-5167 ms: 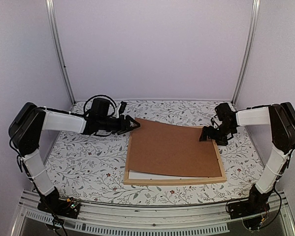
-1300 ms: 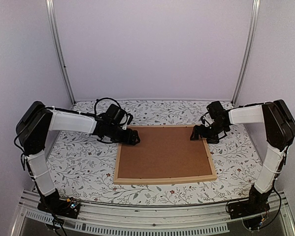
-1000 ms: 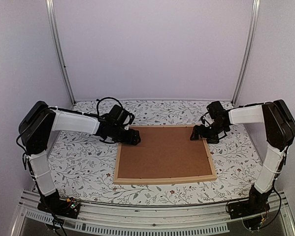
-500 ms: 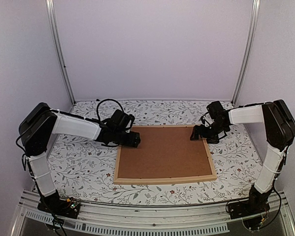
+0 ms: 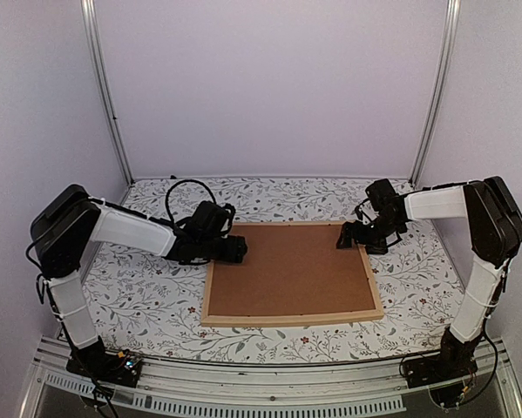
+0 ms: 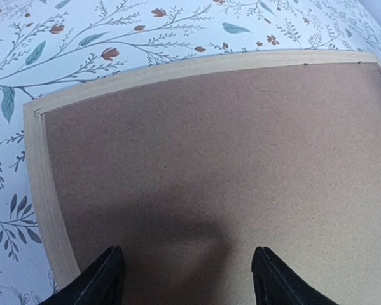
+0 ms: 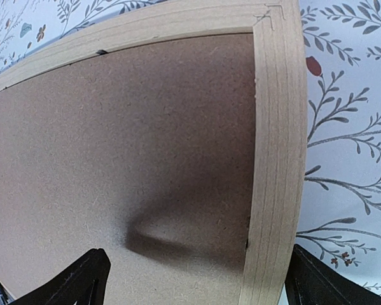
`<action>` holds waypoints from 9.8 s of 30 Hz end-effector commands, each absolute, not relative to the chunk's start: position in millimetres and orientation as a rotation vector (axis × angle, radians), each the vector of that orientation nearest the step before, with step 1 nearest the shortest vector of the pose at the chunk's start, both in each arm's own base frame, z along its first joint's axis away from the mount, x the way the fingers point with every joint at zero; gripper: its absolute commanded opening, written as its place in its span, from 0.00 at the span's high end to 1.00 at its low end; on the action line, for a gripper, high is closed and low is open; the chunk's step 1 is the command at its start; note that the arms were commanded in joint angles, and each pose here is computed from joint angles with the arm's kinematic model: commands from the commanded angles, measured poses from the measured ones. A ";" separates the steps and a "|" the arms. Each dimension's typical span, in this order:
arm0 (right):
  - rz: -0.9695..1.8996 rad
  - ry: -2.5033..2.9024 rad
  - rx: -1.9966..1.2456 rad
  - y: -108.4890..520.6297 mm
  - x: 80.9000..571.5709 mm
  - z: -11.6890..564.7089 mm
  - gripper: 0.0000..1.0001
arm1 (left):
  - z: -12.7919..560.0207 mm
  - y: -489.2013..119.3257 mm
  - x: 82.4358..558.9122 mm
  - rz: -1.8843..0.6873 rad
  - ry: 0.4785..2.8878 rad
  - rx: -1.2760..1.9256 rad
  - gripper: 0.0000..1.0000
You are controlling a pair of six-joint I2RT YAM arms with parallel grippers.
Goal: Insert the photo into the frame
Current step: Pick up the backboard from the frame body, then pass from the left arm to the right, then place the backboard in position.
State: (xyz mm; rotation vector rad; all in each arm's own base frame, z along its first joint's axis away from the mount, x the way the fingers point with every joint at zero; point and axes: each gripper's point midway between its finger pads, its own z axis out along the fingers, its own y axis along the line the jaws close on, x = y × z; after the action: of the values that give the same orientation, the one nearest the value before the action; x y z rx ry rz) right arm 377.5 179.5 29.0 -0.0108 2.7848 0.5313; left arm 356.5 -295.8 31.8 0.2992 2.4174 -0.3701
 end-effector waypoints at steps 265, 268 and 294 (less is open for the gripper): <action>1.670 2.231 -0.296 183.1 311.9 174.3 1.00 | 122.5 -251.4 328.4 -1.602 2.084 -0.086 0.58; 1.678 2.237 -0.264 179.7 308.3 174.8 1.00 | 113.1 -243.9 332.1 -1.534 2.135 -0.109 0.50; 1.638 2.415 -0.131 176.4 338.0 121.9 1.00 | 87.9 -204.7 359.0 -0.944 2.370 -0.064 0.35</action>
State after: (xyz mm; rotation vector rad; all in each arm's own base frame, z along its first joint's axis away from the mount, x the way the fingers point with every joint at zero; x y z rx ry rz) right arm 319.3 179.3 122.5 -0.0443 2.4336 1.7435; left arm 358.0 -204.3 93.1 -0.0906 2.3517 -0.9668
